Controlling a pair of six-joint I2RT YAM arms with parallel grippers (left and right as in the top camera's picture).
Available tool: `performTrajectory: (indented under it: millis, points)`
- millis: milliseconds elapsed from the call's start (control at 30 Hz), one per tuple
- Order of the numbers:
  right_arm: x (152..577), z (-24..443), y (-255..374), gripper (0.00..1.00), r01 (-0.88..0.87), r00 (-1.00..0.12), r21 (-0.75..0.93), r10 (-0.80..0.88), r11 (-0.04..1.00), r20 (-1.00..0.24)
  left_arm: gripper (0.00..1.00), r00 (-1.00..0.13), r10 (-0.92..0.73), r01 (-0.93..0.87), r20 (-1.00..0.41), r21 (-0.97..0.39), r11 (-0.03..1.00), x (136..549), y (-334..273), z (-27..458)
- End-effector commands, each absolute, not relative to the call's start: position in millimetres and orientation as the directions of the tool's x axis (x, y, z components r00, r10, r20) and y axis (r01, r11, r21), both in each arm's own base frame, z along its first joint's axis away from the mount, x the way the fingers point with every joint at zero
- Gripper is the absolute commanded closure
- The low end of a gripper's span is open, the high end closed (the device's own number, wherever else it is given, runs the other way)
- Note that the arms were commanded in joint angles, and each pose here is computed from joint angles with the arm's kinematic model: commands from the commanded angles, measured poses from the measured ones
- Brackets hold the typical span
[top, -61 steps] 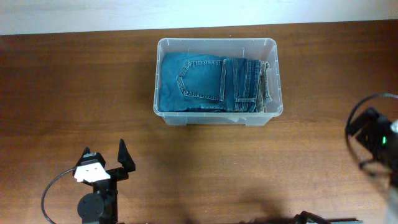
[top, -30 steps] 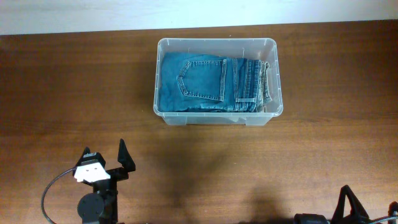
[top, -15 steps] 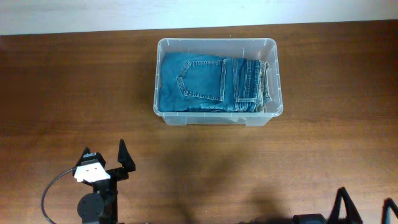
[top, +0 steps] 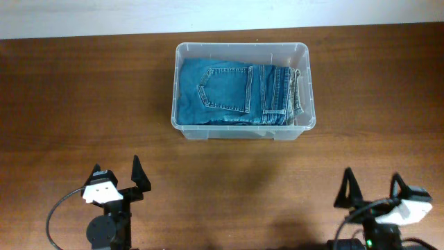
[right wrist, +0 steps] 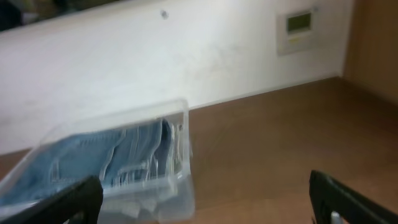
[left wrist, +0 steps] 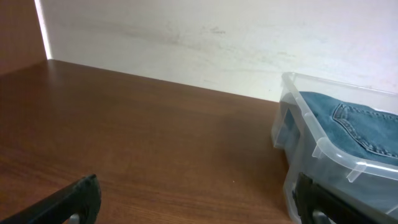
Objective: Pack container
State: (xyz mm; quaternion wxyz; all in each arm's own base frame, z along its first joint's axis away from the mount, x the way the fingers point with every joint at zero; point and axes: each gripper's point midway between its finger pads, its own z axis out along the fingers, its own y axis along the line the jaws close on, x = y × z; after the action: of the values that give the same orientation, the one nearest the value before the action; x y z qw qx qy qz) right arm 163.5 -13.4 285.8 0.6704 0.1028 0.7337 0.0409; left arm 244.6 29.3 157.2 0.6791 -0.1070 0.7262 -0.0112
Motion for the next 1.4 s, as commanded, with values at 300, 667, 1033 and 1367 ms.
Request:
performTrajectory:
  millis: [300, 667, 1033, 1367]
  points:
    - [219, 273, 0, 0.02, -0.018, 0.135, 0.127, 0.128, 0.992, -0.983, 0.01, -0.052, -0.161, -0.159, -0.986, -0.152, 0.976, 244, 33, 157]
    - [236, 243, 10, 0.02, -0.079, 0.177, 0.116, 0.128, 0.990, -0.976, 0.01, -0.052, -0.161, -0.159, -0.986, -0.152, 0.976, 244, 33, 157]
    - [242, 219, 11, 0.01, -0.080, 0.158, 0.116, 0.128, 0.990, -0.979, 0.01, -0.052, -0.161, -0.159, -0.986, -0.152, 0.976, 244, 33, 157]
    - [245, 205, 10, 0.02, -0.066, 0.117, 0.077, 0.084, 0.995, -0.990, 0.01, -0.052, -0.161, -0.159, -0.986, -0.152, 0.976, 244, 33, 157]
